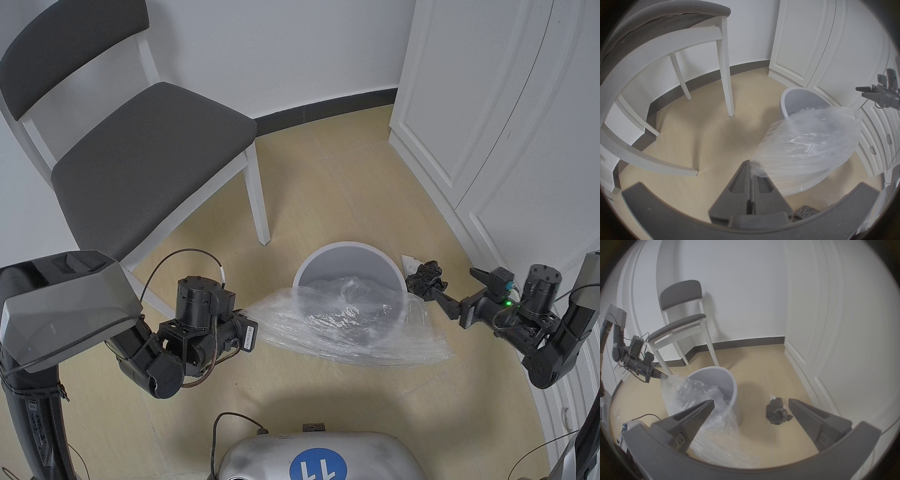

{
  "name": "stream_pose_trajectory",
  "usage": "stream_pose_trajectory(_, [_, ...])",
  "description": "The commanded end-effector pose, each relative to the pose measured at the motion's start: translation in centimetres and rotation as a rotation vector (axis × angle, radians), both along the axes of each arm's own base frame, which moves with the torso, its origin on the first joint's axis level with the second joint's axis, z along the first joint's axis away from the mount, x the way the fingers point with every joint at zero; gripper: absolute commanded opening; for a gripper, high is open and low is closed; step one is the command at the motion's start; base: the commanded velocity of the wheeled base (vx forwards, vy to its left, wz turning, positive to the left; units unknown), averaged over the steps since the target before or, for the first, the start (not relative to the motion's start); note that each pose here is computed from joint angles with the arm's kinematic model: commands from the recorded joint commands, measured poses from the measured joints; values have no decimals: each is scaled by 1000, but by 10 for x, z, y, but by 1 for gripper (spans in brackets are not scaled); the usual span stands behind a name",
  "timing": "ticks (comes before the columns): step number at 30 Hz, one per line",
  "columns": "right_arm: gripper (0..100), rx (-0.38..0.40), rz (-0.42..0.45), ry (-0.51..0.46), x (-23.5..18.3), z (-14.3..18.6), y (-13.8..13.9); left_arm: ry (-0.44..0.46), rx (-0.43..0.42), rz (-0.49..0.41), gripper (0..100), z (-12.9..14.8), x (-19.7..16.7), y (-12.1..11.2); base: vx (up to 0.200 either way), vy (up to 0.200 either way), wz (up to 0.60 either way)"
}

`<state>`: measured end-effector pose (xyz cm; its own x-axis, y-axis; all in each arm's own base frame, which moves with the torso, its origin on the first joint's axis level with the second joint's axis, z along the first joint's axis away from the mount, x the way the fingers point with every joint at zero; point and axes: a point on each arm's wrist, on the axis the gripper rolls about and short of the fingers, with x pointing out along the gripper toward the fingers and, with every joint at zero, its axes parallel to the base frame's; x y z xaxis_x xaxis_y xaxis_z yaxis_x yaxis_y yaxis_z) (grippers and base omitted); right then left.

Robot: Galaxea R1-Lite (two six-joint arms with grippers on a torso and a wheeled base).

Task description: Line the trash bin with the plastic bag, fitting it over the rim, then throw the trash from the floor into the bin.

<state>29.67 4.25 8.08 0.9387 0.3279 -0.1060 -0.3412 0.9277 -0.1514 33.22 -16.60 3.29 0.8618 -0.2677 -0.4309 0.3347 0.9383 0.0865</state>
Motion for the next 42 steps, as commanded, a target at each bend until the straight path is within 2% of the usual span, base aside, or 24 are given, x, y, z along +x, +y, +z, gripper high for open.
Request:
stream_pose_trajectory(1, [100,-52,43,-28,7,47,75,-14,-12,-5,0,6,-3,-3,0,0,0])
stream_pose_trajectory(3, [100,-90,44,48,10,63,95,-16,-12,-3,0,6,-2,-3,0,0,0])
stream_pose_trajectory(5, [100,-114,38,86,11,73,104,-19,-13,-1,0,7,-2,-3,0,0,0])
stream_pose_trajectory(10, [100,-190,82,213,11,83,128,-32,-14,9,0,11,-2,-2,0,0,0])
stream_pose_trajectory(19, [100,-340,144,273,3,57,142,-36,-13,20,0,11,0,0,0,0,0])
stream_pose_trajectory(22, [100,-364,152,293,5,47,146,-35,-12,23,0,10,0,1,0,0,0])
stream_pose_trajectory(24, [100,-364,153,294,5,47,146,-35,-12,23,0,10,0,1,0,0,0])
stream_pose_trajectory(26, [100,-407,147,321,13,31,148,-35,-11,31,0,10,1,3,0,0,0])
stream_pose_trajectory(28, [100,-415,144,322,14,30,147,-35,-11,31,0,10,1,3,0,0,0])
stream_pose_trajectory(29, [100,-449,116,334,25,18,142,-36,-12,33,0,11,1,4,0,0,0])
stream_pose_trajectory(34, [100,-453,83,369,52,-8,141,-35,-11,31,0,9,2,3,0,0,0])
stream_pose_trajectory(41, [100,-396,56,275,87,-36,154,-36,-12,31,0,4,6,1,0,0,0])
stream_pose_trajectory(42, [100,-384,53,254,97,-48,160,-36,-12,31,0,0,7,0,0,0,0])
